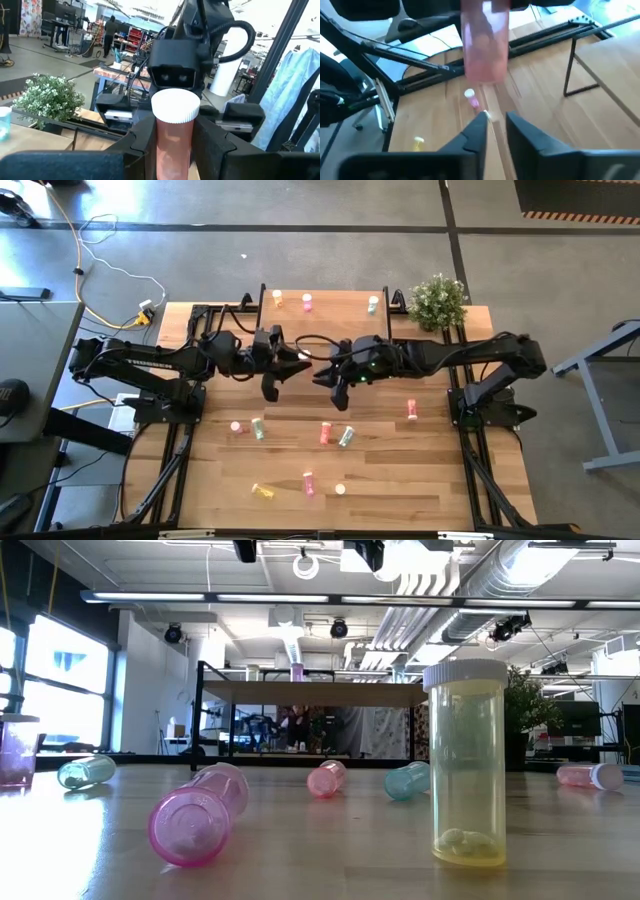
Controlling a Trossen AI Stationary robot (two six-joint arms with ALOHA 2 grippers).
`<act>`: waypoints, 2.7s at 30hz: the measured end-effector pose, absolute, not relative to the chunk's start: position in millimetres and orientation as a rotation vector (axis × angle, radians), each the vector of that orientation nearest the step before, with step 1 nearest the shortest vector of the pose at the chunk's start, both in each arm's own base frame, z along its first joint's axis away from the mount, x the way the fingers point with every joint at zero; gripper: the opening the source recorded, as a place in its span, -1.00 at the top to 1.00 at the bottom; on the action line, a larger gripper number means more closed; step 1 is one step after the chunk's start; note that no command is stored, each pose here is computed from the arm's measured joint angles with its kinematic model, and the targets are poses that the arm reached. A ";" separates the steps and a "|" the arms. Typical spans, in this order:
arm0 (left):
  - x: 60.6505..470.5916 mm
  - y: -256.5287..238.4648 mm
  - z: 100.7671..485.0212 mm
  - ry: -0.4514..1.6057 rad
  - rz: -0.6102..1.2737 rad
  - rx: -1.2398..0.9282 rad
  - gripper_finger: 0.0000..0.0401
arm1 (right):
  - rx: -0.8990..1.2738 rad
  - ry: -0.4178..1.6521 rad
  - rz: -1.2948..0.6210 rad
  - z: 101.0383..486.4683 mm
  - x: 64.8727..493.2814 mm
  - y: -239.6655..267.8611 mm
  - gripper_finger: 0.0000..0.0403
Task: Pick and place medicine bottles onto shelf by color
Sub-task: Put the bottom pink pill bottle on the shelf
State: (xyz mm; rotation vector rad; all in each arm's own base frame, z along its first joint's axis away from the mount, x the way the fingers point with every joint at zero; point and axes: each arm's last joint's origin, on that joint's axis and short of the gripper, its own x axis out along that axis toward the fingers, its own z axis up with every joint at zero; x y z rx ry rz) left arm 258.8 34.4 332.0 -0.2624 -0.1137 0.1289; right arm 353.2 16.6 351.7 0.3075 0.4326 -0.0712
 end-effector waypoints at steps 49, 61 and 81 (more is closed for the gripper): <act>259.6 34.5 326.6 -0.056 0.138 -0.229 0.54 | 0.330 0.307 -0.104 360.7 359.2 15.4 1.00; 259.3 35.4 325.8 -0.049 0.161 -0.230 0.74 | 0.332 0.315 -0.092 360.2 359.1 15.8 1.00; 259.3 35.2 325.8 -0.048 0.155 -0.231 0.72 | 0.237 0.359 -0.013 357.3 358.1 17.5 0.27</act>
